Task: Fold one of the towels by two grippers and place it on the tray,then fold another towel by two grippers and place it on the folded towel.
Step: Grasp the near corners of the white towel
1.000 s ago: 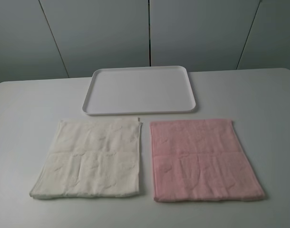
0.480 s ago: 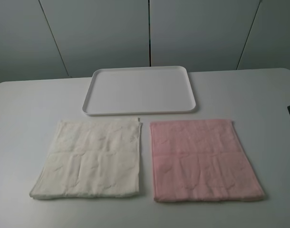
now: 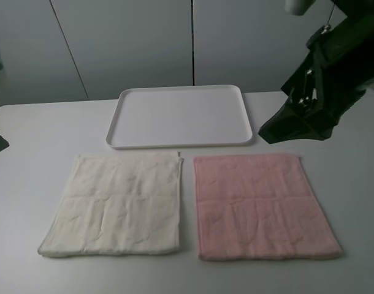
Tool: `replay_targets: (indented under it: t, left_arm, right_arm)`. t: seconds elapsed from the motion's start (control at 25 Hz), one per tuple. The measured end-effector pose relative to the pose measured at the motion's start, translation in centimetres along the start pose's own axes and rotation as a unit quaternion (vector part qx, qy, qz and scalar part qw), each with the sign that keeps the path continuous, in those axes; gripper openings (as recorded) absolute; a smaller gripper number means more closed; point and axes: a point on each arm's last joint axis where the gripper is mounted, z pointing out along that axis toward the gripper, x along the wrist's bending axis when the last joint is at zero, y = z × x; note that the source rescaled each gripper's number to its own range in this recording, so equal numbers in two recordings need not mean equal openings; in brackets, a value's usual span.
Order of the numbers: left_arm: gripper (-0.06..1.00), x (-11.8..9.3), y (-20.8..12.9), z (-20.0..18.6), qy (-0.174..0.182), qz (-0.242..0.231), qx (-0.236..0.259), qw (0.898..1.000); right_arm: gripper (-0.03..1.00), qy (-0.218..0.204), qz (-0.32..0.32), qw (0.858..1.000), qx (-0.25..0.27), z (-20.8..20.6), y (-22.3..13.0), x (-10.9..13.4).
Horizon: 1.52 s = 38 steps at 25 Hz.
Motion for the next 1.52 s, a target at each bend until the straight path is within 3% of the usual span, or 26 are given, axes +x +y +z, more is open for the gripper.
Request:
replay_targets:
  t: [0.16,0.28,0.4,0.76,0.96,1.16,1.28,1.52]
  left_arm:
    - [0.97,-1.2,1.3,2.9,-0.030,0.087,0.053,0.994]
    - [0.97,-2.8,1.4,5.2,-0.041,0.155,0.094,0.983]
    - [0.97,-4.3,0.4,8.0,-0.065,0.189,0.128,0.971]
    - [0.97,-8.6,-2.5,12.6,-0.106,0.273,0.121,0.949]
    - [0.97,-10.2,-3.4,14.0,-0.122,0.292,0.125,0.940]
    - [0.97,-10.7,-3.0,15.4,-0.125,0.288,0.125,0.941]
    - [0.97,-11.3,-2.6,16.1,-0.132,0.306,0.126,0.934]
    - [0.97,-11.3,-2.8,17.3,-0.128,0.310,0.156,0.929]
  right_arm:
    - [0.98,0.019,-0.122,0.991,0.055,3.7,2.5,2.4]
    - [0.98,0.036,-0.173,0.980,0.088,6.2,3.5,4.1]
    - [0.98,0.052,-0.208,0.970,0.114,8.3,4.0,5.8]
    - [0.98,0.080,-0.269,0.948,0.150,13.2,4.2,9.5]
    - [0.98,0.088,-0.274,0.944,0.164,14.7,3.9,10.1]
    - [0.98,0.088,-0.273,0.944,0.166,14.8,3.9,10.1]
    - [0.98,0.088,-0.273,0.944,0.165,14.8,3.9,10.1]
    - [0.98,0.087,-0.269,0.945,0.164,14.9,3.9,10.1]
